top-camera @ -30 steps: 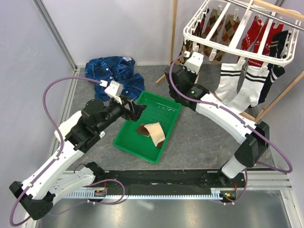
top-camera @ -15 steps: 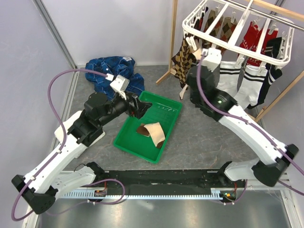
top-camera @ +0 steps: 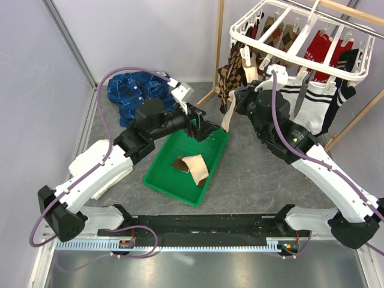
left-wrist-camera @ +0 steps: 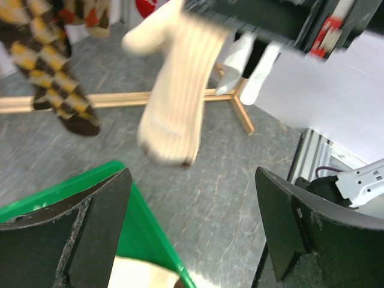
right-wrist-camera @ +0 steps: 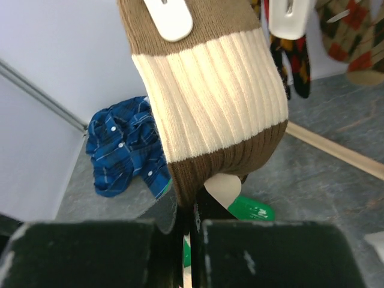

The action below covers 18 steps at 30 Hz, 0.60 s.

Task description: Remove the socks clipped to the hanger

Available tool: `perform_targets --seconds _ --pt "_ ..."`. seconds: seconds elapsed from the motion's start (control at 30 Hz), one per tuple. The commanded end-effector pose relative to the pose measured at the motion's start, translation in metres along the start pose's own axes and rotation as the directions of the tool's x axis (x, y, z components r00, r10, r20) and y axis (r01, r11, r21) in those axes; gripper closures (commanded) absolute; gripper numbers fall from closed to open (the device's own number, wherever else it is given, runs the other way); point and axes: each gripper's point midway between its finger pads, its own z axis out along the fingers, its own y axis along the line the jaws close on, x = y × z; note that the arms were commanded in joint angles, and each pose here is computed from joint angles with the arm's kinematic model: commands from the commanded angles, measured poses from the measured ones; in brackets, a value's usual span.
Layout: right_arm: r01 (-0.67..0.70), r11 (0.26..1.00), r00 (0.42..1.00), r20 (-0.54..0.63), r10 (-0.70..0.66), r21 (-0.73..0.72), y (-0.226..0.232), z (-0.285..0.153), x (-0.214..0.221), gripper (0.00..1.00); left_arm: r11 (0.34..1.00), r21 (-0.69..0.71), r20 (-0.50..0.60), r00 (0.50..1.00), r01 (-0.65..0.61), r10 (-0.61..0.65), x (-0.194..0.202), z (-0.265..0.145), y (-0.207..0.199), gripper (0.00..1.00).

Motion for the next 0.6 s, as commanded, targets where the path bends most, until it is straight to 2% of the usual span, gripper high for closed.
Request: perform_targets --seconds 0.0,0.23,0.33,0.43,0.47,0.53,0.57 --pt "-0.1 0.991 0.995 -0.01 0.1 -0.092 0.016 -0.012 -0.006 1.0 0.995 0.074 0.093 0.994 -0.069 0.062 -0.031 0.023 -0.019 0.09" --pt "-0.158 0.98 0.987 -0.024 0.156 -0.117 0.021 -0.015 -0.004 1.0 0.995 0.077 0.067 0.996 -0.065 0.06 -0.023 0.058 -0.016 0.09" --pt "-0.167 0.979 0.986 -0.033 0.164 -0.121 0.022 -0.014 -0.001 1.0 0.996 0.06 0.045 0.997 -0.059 0.057 -0.014 0.073 -0.012 0.14" --pt "-0.178 0.974 0.984 -0.045 0.173 -0.137 0.025 -0.017 -0.001 1.0 0.999 0.01 0.02 0.999 -0.042 0.042 -0.002 0.082 -0.002 0.29" --pt "-0.18 0.973 0.983 -0.044 0.176 -0.142 0.024 -0.019 -0.002 1.0 0.999 0.002 0.017 0.999 -0.035 0.035 -0.001 0.082 -0.001 0.43" --pt "-0.18 0.973 0.984 -0.046 0.175 -0.142 0.023 -0.021 -0.002 1.0 0.999 -0.024 0.01 1.0 -0.024 0.025 0.003 0.083 0.004 0.63" --pt "-0.179 0.974 0.984 -0.044 0.174 -0.142 0.022 -0.023 -0.003 0.98 0.999 -0.026 0.009 1.0 -0.019 0.02 0.003 0.082 0.004 0.82"
